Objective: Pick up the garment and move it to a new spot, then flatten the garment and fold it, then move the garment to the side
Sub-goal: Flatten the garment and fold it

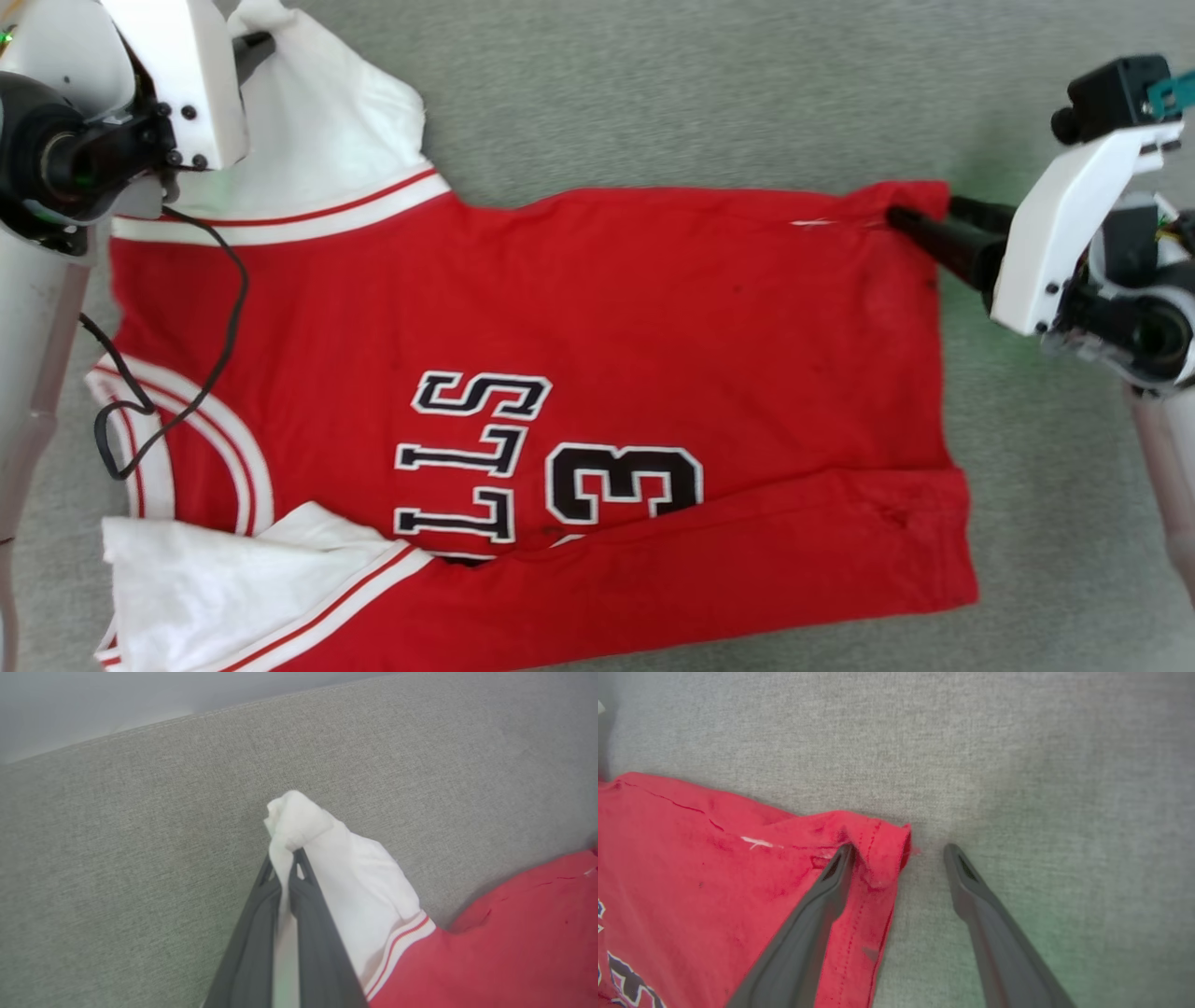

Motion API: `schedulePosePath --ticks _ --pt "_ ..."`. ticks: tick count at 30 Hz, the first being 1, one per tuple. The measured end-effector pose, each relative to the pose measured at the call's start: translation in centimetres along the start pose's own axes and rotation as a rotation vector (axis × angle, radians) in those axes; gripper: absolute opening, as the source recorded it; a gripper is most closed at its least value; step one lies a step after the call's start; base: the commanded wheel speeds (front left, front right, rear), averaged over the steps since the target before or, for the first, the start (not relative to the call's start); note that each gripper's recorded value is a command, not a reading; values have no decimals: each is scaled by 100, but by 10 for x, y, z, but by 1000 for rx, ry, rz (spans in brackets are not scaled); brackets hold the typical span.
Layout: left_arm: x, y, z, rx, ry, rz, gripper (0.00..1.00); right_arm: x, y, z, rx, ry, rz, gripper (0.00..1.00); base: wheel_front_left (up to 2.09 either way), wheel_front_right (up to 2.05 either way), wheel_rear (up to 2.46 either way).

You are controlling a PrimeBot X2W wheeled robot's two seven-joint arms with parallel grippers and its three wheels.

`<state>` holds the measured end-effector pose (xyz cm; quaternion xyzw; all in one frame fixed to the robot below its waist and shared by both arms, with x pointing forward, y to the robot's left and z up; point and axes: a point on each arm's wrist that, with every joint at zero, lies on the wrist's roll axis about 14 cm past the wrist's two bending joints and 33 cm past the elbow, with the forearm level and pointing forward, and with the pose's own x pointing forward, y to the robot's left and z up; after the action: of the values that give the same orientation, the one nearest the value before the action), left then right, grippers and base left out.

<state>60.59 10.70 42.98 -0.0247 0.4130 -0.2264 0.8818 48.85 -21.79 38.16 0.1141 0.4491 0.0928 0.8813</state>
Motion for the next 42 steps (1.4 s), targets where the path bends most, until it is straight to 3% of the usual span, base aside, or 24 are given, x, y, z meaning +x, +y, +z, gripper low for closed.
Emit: schedulePosePath --ticks 3,4,5,6,7,11,21,31,42 --pt "-1 5 -4 -1 -6 4 0 14 0 -4 -1 76 -4 100 0 0 0" --pt "-2 6 -5 -3 -9 5 0 18 0 -7 -5 105 -6 78 0 0 0" --pt "-3 7 -6 -5 -13 8 0 21 1 -9 -3 129 -3 38 0 0 0" --pt "-3 9 -7 -8 -16 10 0 23 2 -10 -2 148 0 10 0 0 0" --pt "-4 10 -9 -12 -16 13 0 25 4 -10 -6 163 1 0 0 0 0" --pt "-6 16 -16 -27 -17 26 0 28 9 -9 -24 171 10 0 0 0 0" --pt "-48 24 -12 -106 -185 48 0 -7 19 29 -99 -56 2 0 0 0 0" --pt "-114 30 -62 -263 -339 102 0 -50 18 -14 -14 -102 5 0 0 0 0" --pt "-145 16 -186 -498 -234 164 0 -68 23 -79 126 -65 17 0 0 0 0"
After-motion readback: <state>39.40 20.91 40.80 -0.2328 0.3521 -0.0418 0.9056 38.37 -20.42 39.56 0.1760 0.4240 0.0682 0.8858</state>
